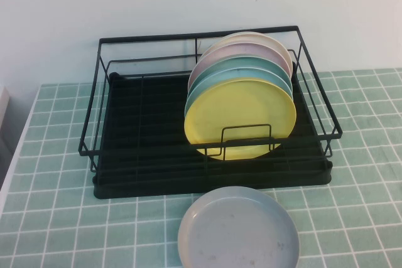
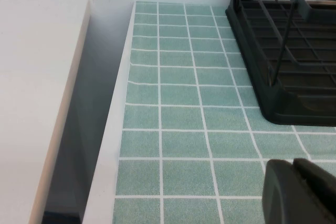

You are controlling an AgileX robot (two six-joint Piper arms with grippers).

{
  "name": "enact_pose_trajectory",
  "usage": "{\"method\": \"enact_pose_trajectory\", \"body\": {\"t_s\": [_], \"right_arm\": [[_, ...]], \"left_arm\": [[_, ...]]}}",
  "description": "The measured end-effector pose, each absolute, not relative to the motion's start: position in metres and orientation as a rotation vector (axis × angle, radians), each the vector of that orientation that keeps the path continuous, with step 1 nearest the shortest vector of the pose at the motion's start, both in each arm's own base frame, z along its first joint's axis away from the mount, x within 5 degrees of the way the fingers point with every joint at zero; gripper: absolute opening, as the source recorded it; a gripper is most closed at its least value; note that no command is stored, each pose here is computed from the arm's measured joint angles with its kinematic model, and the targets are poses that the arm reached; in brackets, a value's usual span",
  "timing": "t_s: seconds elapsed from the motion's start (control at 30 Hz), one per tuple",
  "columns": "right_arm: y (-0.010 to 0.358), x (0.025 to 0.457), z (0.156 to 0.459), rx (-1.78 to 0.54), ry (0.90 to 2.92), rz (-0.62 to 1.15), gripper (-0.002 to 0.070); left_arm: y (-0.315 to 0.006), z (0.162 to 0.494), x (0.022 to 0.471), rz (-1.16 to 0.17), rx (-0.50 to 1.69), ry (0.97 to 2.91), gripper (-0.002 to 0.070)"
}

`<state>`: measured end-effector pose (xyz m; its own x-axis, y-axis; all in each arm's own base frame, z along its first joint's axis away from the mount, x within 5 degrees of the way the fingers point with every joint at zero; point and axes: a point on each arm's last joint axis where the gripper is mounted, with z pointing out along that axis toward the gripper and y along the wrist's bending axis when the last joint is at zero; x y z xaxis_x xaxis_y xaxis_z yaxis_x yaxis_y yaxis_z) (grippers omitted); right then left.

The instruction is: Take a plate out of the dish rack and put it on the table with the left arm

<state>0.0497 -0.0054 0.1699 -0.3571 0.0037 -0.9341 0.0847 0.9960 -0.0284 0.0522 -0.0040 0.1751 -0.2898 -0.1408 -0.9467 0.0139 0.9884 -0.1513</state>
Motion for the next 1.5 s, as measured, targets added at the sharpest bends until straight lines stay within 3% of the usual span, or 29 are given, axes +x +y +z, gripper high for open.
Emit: {"method": "enact_pose_trajectory", "body": {"t_s": [1.1, 1.33, 1.5], "right_arm": [[-0.005, 0.05, 0.17, 0.065, 1.935, -0.085, -0.0002], [-0.005, 0.05, 0.17, 0.065, 1.935, -0.085, -0.0002], [-0.005, 0.05, 0.17, 0.065, 1.935, -0.085, -0.0002]], "left_arm": [[-0.004, 0.176, 0.052, -0.153, -0.093, 1.853, -0.0003], [-0.004, 0.182, 0.054, -0.158, -0.097, 1.769, -0.0003], [-0.004, 0.192, 0.056, -0.23, -0.153, 1.651, -0.0003]]}}
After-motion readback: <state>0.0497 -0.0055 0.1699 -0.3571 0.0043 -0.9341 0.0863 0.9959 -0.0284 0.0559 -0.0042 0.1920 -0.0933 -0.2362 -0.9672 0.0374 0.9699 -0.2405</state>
